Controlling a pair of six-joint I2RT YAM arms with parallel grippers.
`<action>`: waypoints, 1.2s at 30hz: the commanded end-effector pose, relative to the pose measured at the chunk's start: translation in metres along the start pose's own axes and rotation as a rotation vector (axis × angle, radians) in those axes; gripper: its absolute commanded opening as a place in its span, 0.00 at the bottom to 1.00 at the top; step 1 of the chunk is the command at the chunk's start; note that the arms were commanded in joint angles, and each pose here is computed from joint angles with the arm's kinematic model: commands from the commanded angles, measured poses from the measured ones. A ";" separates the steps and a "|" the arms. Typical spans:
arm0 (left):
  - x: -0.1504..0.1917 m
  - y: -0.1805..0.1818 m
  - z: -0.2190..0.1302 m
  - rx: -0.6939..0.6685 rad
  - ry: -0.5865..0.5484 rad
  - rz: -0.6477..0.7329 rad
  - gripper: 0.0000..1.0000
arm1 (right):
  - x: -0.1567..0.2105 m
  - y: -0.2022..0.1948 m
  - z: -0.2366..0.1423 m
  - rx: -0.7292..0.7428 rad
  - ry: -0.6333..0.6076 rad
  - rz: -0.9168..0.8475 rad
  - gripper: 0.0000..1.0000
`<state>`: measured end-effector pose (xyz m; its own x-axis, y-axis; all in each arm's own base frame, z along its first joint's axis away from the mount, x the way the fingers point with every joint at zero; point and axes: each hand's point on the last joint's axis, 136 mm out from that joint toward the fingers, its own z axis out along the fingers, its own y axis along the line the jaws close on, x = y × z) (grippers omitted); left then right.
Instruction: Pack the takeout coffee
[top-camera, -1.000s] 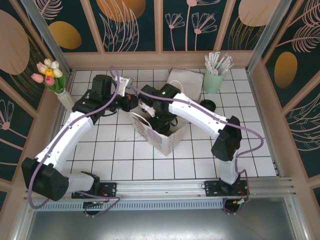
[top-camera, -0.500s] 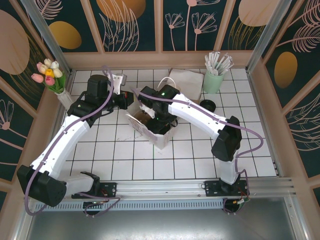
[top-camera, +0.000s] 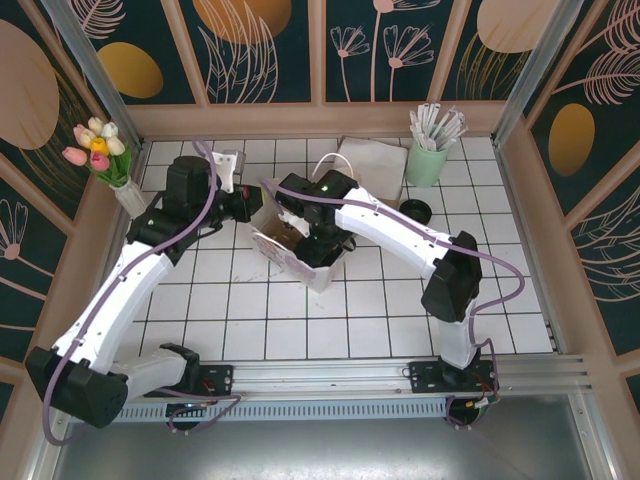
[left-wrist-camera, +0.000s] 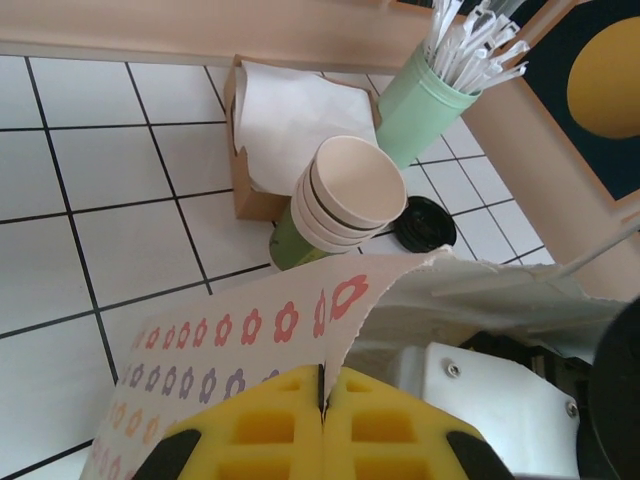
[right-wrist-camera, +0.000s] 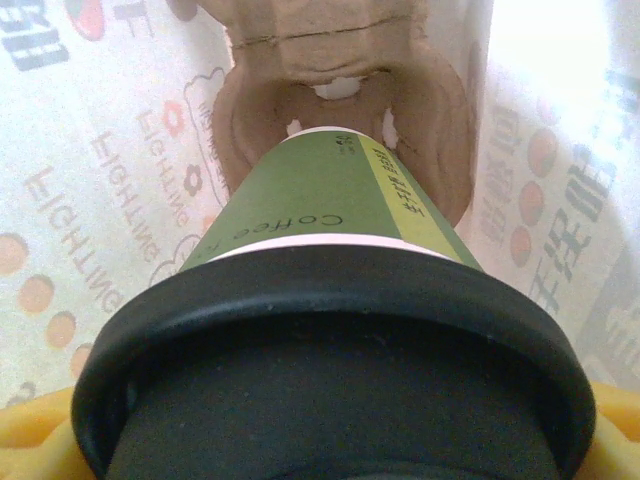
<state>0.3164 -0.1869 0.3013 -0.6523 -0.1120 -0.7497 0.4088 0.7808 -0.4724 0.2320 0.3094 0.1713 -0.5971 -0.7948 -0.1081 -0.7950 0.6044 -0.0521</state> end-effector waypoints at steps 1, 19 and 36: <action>-0.013 -0.006 -0.006 0.016 -0.070 0.002 0.00 | 0.003 -0.008 0.012 0.059 0.048 -0.025 0.52; -0.009 -0.003 -0.006 0.005 -0.073 0.010 0.00 | 0.006 -0.015 0.025 0.098 0.058 0.008 0.53; -0.007 -0.008 -0.002 0.042 -0.069 0.045 0.00 | -0.003 -0.016 0.021 0.077 0.019 0.012 0.52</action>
<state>0.3161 -0.1872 0.3001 -0.6293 -0.1221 -0.7675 0.4210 0.7766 -0.4687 0.2479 0.3030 0.1458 -0.6064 -0.7911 -0.0805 -0.7808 0.6115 -0.1282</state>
